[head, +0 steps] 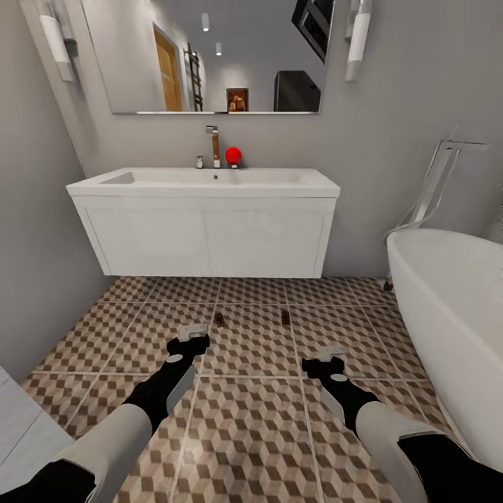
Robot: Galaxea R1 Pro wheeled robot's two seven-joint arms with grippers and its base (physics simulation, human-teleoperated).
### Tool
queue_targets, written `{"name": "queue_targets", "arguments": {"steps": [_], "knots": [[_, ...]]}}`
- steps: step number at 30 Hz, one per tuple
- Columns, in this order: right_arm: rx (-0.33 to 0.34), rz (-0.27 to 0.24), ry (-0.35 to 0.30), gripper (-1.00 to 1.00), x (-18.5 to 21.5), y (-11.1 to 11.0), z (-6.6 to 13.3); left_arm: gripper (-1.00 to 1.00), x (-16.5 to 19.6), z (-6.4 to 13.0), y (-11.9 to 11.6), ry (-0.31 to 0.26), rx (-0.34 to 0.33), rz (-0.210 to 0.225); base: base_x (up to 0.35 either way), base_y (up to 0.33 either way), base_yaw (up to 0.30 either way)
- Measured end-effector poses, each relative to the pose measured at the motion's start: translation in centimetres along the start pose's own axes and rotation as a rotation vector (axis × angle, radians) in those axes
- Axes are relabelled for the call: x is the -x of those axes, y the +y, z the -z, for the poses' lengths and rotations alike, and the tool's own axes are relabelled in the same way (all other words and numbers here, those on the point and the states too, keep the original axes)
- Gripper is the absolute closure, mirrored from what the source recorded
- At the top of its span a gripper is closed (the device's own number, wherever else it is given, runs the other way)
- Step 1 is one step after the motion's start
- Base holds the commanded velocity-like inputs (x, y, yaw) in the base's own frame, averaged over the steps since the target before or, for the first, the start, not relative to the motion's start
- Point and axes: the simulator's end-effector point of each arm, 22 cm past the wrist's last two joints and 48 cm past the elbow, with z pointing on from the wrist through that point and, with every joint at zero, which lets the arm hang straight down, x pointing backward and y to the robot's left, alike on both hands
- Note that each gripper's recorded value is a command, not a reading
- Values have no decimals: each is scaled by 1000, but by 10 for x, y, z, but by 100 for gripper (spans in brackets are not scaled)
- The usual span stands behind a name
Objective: Take the four mousetraps from the cabinet in the bathroom and place them on the bathroom floor. Make sure all four end up on the same floor surface, and ensure that at least two of them are either under or directly next to the same bathroom sink.
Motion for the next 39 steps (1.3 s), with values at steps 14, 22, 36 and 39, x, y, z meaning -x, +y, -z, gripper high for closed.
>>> {"name": "queue_targets", "arguments": {"steps": [14, 22, 36, 39], "knots": [[-4, -6, -58, -100, 35, -4, 17, -100, 36, 17, -1, -57, -4, 7, 0, 0, 0], [-13, -9, -93, -100, 55, -7, 28, -100, 56, 28, 0, -90, -6, 10, 0, 0, 0], [-65, -16, -149, -100, 87, -21, 48, -100, 88, 48, -1, -141, -12, 18, 0, 0, 0], [-65, -15, -147, -100, 92, -22, 50, -100, 95, 50, -2, -140, -14, 18, 0, 0, 0]]}}
